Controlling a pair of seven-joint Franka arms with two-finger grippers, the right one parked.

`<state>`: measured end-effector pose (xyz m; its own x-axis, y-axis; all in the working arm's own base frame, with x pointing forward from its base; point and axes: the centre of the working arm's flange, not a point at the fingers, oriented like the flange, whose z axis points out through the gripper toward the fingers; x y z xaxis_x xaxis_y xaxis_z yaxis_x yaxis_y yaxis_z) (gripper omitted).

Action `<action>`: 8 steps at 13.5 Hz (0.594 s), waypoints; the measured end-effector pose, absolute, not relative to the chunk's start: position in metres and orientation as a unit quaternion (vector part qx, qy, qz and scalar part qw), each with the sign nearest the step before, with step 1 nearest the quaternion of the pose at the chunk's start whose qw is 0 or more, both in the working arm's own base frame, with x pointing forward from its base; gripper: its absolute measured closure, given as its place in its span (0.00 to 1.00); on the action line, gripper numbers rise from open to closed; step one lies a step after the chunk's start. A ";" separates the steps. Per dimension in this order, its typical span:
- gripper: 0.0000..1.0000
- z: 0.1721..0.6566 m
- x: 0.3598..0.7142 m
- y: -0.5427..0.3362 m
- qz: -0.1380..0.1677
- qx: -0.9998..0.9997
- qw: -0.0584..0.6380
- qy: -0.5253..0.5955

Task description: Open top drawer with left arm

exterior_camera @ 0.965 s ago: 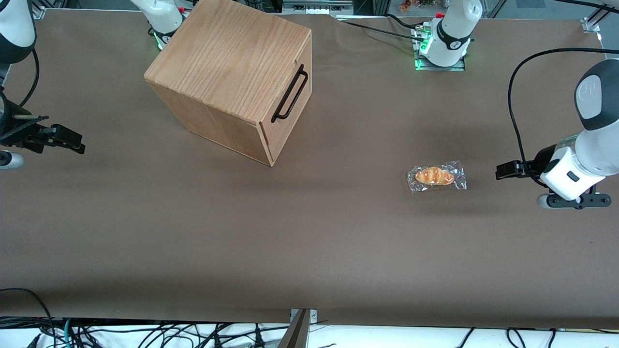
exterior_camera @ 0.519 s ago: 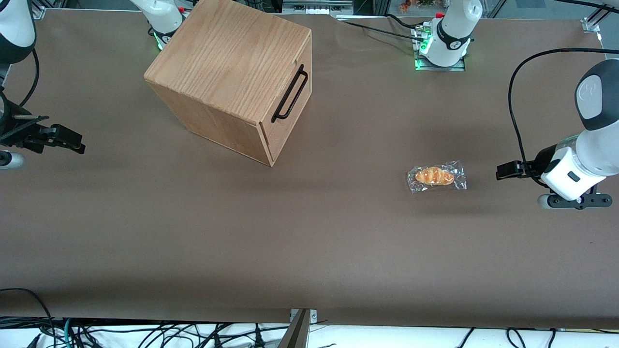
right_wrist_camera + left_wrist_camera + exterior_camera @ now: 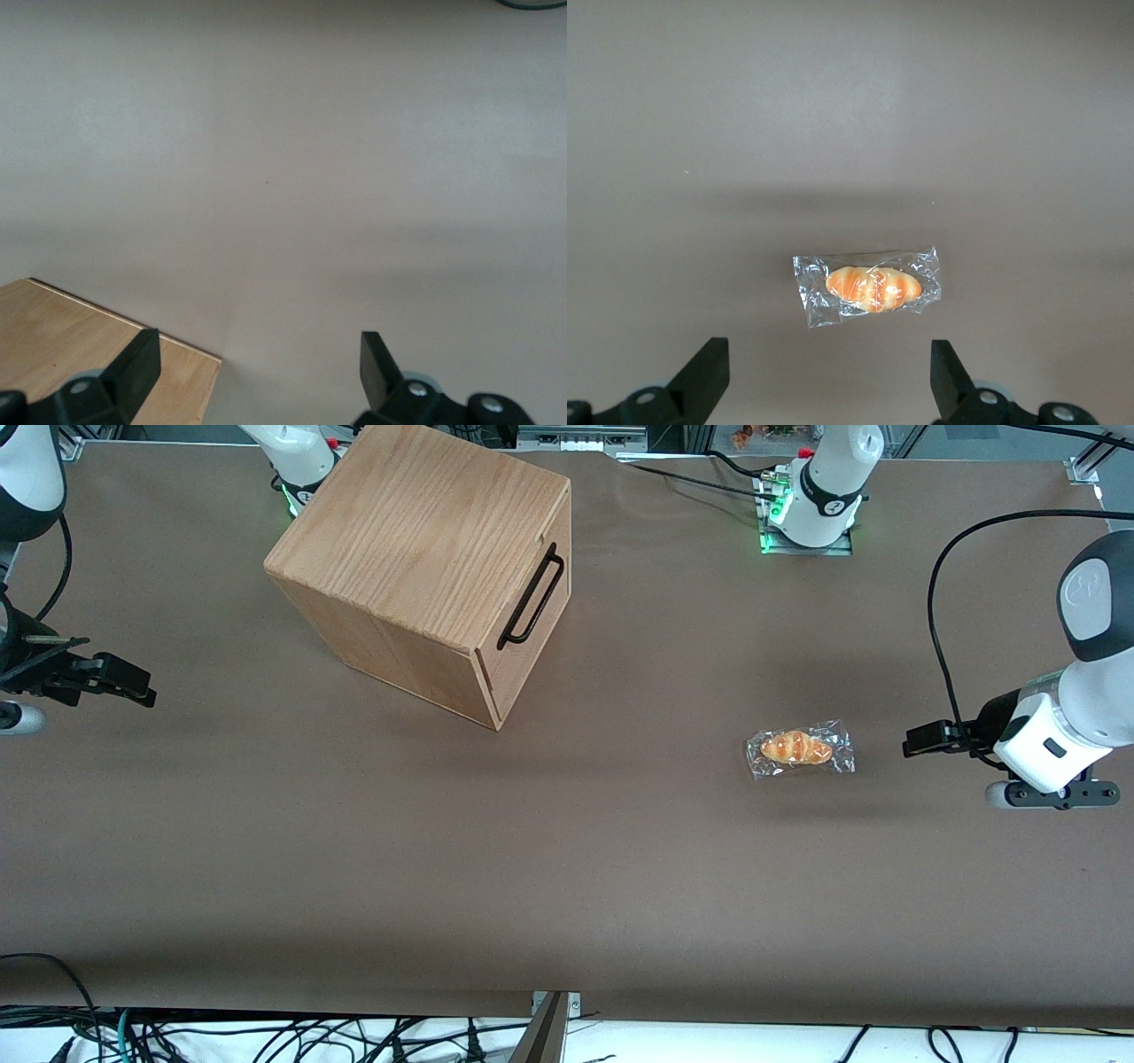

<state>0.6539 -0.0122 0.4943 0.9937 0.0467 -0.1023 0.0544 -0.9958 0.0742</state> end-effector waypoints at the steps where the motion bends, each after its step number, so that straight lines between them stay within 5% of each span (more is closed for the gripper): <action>1: 0.00 0.496 0.654 -0.016 -0.048 0.998 0.038 0.022; 8: 0.00 0.505 0.651 -0.081 -0.041 0.998 0.040 -0.028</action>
<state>0.6514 -0.0813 0.5054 0.9951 -0.0582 -0.0795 -0.0517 -0.9953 0.0819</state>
